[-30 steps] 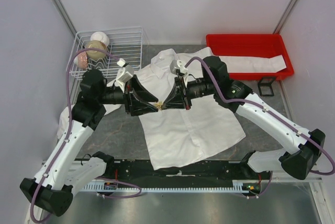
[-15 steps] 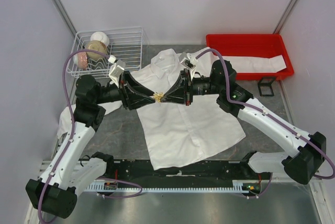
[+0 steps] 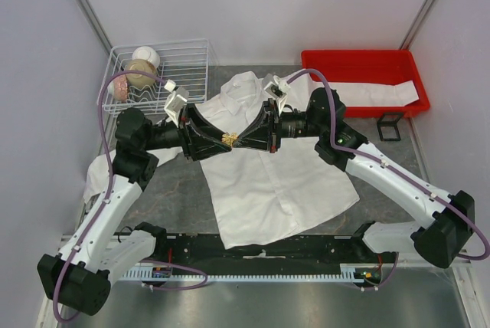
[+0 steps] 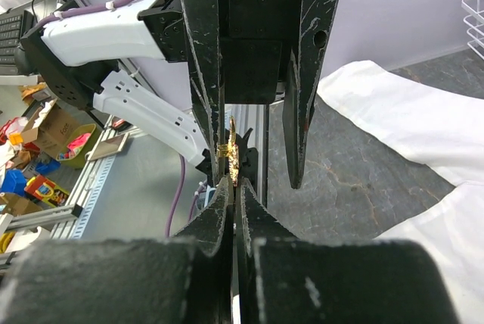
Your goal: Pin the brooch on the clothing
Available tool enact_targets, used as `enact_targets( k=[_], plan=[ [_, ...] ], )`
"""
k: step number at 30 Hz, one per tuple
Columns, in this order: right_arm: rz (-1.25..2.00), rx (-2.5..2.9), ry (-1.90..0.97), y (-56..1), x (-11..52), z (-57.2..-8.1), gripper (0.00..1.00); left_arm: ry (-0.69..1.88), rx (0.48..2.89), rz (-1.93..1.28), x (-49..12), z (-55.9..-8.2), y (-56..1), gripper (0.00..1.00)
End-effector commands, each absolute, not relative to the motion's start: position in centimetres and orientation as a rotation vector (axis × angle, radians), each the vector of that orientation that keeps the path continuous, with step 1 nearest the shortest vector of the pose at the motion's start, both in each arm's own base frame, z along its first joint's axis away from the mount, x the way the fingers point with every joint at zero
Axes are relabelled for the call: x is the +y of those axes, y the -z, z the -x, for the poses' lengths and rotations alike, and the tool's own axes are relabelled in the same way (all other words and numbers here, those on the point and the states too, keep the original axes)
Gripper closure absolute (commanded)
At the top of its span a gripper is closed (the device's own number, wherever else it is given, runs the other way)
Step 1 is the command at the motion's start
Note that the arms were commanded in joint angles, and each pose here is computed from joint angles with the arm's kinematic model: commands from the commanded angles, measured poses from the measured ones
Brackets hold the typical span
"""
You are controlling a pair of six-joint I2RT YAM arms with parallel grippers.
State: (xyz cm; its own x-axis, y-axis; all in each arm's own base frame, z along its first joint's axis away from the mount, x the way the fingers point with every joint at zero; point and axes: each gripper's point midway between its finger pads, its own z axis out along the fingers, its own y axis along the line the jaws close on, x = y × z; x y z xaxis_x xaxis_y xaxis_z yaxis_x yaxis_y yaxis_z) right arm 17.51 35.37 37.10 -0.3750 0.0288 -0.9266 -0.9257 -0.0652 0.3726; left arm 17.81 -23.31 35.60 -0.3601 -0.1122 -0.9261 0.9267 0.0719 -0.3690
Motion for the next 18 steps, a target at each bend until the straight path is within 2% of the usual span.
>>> enact_targets(
  k=[1, 18],
  plan=[
    [1.031, 1.389, -1.548, -37.4, 35.7, -17.3, 1.0, 1.441, 1.386, -0.865, -23.4, -17.9, -37.6, 0.5],
    [1.087, 1.386, -1.513, -36.4, 35.4, -16.8, 1.0, 1.453, 1.369, -0.875, -23.6, -17.8, -38.5, 0.57]
  ],
)
